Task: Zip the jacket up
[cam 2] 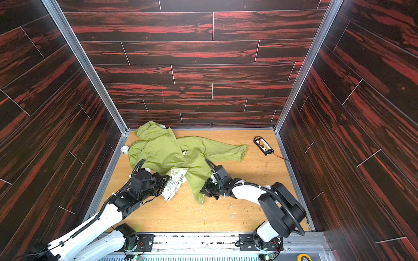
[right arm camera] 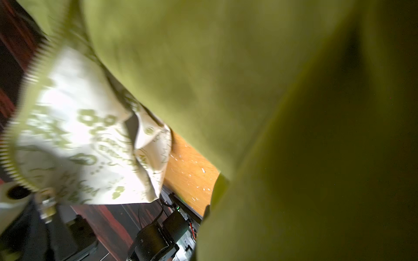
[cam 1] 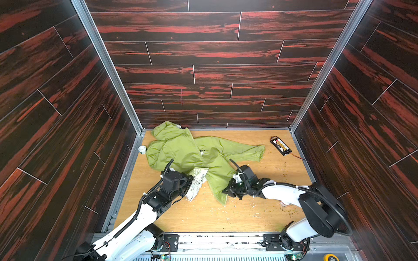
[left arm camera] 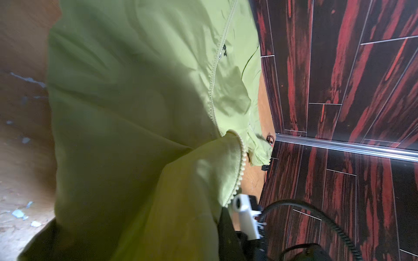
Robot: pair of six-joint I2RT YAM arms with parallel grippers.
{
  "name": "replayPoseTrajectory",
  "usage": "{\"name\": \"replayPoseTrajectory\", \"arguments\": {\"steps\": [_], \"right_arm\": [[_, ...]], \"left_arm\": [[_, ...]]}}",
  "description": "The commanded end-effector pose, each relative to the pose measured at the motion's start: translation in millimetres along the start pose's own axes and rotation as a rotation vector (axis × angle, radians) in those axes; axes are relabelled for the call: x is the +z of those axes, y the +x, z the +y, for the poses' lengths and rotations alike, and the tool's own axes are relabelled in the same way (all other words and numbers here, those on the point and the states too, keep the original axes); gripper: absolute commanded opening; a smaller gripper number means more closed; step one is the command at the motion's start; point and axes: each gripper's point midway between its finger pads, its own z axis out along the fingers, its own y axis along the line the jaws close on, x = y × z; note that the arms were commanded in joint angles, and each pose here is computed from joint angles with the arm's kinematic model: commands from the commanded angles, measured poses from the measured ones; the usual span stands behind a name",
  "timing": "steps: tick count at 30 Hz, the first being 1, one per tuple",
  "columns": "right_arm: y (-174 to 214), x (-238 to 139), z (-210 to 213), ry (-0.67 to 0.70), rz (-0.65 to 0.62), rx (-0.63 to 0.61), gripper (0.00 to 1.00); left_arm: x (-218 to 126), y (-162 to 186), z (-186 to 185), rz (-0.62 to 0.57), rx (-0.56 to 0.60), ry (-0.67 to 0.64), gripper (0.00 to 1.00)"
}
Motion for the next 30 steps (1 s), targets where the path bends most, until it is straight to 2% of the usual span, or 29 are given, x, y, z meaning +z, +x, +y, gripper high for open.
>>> {"name": "replayPoseTrajectory", "arguments": {"steps": [1,6,11,14,17,21,24,30], "right_arm": [[-16.6,-26.4,-7.6,0.069,-0.042,-0.047,0.00],[-59.1,-65.4,4.9,0.088,-0.117,-0.098,0.00],[-103.4,-112.4,41.6,0.085,-0.237,-0.191,0.00],[-114.1,-124.9,61.1,0.083,-0.267,-0.250,0.00],[-111.7,-109.7,49.9,0.070,-0.227,-0.220,0.00],[-84.4,-73.4,26.9,-0.049,-0.081,-0.128,0.00],[-61.5,-53.1,20.4,-0.091,-0.010,-0.112,0.00],[-35.9,-28.4,15.3,-0.152,0.066,-0.073,0.09]], "left_arm": [[-0.2,-4.2,-28.3,-0.005,0.028,0.071,0.00],[8.3,-0.9,-35.6,0.021,0.047,0.078,0.00],[12.4,0.8,-56.4,0.040,0.080,0.130,0.00],[13.9,3.1,-61.2,0.055,0.091,0.138,0.00],[18.3,7.1,-58.4,0.077,0.091,0.134,0.00],[24.9,14.0,-55.3,0.116,0.089,0.134,0.00],[29.3,17.8,-52.1,0.137,0.089,0.124,0.00],[33.5,19.2,-48.5,0.145,0.082,0.115,0.00]]}}
